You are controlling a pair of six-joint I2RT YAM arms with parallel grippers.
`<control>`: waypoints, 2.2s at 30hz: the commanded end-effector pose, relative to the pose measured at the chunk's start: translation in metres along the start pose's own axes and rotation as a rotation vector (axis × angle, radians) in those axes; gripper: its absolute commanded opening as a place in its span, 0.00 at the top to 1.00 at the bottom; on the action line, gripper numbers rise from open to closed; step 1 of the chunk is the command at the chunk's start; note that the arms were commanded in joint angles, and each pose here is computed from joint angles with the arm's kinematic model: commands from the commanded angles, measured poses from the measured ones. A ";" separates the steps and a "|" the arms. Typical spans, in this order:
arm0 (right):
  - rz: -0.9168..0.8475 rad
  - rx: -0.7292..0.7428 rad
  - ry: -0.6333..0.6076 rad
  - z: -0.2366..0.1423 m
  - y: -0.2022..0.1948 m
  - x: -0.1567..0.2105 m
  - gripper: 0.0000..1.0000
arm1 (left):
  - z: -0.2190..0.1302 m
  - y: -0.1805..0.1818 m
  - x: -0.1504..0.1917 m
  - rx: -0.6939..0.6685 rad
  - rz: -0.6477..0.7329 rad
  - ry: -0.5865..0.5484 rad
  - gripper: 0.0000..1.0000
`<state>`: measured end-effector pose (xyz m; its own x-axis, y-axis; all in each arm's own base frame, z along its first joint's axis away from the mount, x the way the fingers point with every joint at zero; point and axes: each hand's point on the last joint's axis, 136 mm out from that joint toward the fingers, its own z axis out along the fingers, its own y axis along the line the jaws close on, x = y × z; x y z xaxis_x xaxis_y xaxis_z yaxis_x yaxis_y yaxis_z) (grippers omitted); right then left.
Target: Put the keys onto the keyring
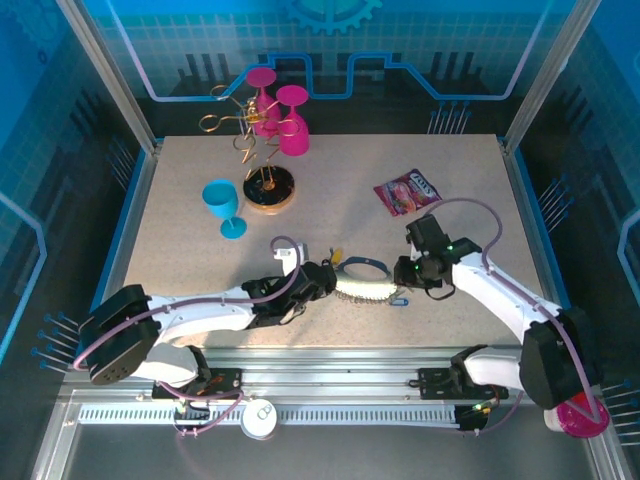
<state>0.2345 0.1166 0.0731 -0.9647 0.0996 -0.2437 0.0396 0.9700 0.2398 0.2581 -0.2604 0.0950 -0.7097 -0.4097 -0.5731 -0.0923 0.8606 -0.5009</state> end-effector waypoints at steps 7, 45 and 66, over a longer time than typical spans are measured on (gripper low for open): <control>0.239 -0.149 0.133 0.040 0.020 0.033 0.68 | 0.015 0.000 0.018 0.021 -0.059 0.053 0.34; 0.433 -0.046 0.043 0.052 -0.011 0.013 0.78 | 0.002 0.010 -0.001 0.020 -0.028 -0.015 0.34; 0.410 -0.020 0.026 0.048 -0.012 0.001 0.90 | -0.003 0.013 -0.006 0.028 -0.020 -0.033 0.34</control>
<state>0.2400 0.1186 0.0210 -0.8817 0.4621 -0.0956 0.4082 0.8485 0.3367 0.2557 -0.2551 0.0887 -0.7103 -0.4348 -0.5535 -0.0935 0.8377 -0.5380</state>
